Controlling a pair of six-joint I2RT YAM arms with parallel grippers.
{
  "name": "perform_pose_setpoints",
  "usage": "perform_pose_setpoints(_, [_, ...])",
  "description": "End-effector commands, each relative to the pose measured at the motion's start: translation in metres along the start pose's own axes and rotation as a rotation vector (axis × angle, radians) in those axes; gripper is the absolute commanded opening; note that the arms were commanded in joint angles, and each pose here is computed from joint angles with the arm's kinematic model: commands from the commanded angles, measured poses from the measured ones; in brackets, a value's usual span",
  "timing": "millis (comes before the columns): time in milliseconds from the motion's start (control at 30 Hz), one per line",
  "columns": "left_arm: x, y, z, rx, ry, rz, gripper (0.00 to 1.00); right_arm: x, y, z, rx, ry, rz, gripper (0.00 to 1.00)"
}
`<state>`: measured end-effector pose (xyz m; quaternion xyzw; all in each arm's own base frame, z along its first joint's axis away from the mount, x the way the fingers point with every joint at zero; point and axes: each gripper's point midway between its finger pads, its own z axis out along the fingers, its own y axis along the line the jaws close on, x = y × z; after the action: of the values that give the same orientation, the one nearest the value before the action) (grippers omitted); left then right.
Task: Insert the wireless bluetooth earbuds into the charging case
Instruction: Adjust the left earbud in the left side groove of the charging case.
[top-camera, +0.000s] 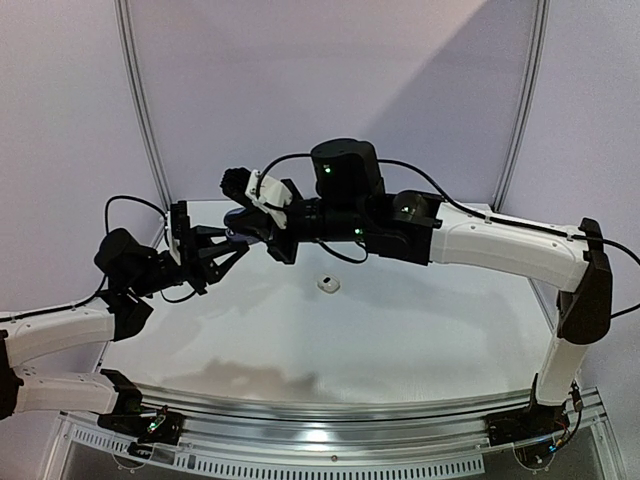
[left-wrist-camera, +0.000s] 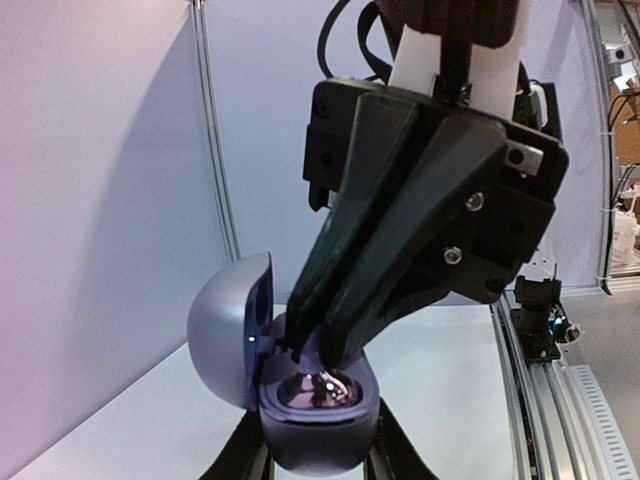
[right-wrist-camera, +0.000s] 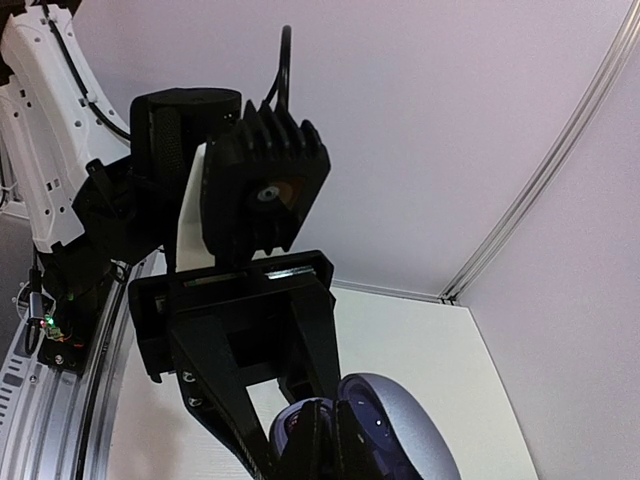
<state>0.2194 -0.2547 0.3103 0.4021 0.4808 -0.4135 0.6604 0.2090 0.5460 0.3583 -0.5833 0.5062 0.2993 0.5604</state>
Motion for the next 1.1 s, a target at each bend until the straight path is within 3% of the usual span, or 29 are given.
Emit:
perform_pose_setpoints(0, [-0.021, 0.0, 0.001, -0.006, -0.078, 0.042, 0.0, 0.02, 0.007, 0.0, -0.018, 0.05, 0.05, 0.04])
perform_pose_setpoints(400, [-0.02, 0.002, -0.001, -0.024, -0.077, 0.049, 0.0, 0.024, 0.007, -0.001, -0.016, 0.072, 0.073, 0.14])
perform_pose_setpoints(600, [-0.013, 0.002, 0.0, -0.025, -0.051, 0.036, 0.0, 0.0, -0.004, -0.011, 0.02, 0.038, 0.058, 0.21])
perform_pose_setpoints(967, [-0.004, 0.005, 0.0, -0.038, -0.02, 0.022, 0.0, -0.083, -0.021, -0.043, 0.049, -0.219, 0.046, 0.33])
perform_pose_setpoints(1067, [-0.003, 0.004, 0.0, -0.034, -0.016, 0.027, 0.0, -0.1, -0.049, -0.057, 0.186, -0.263, 0.101, 0.32])
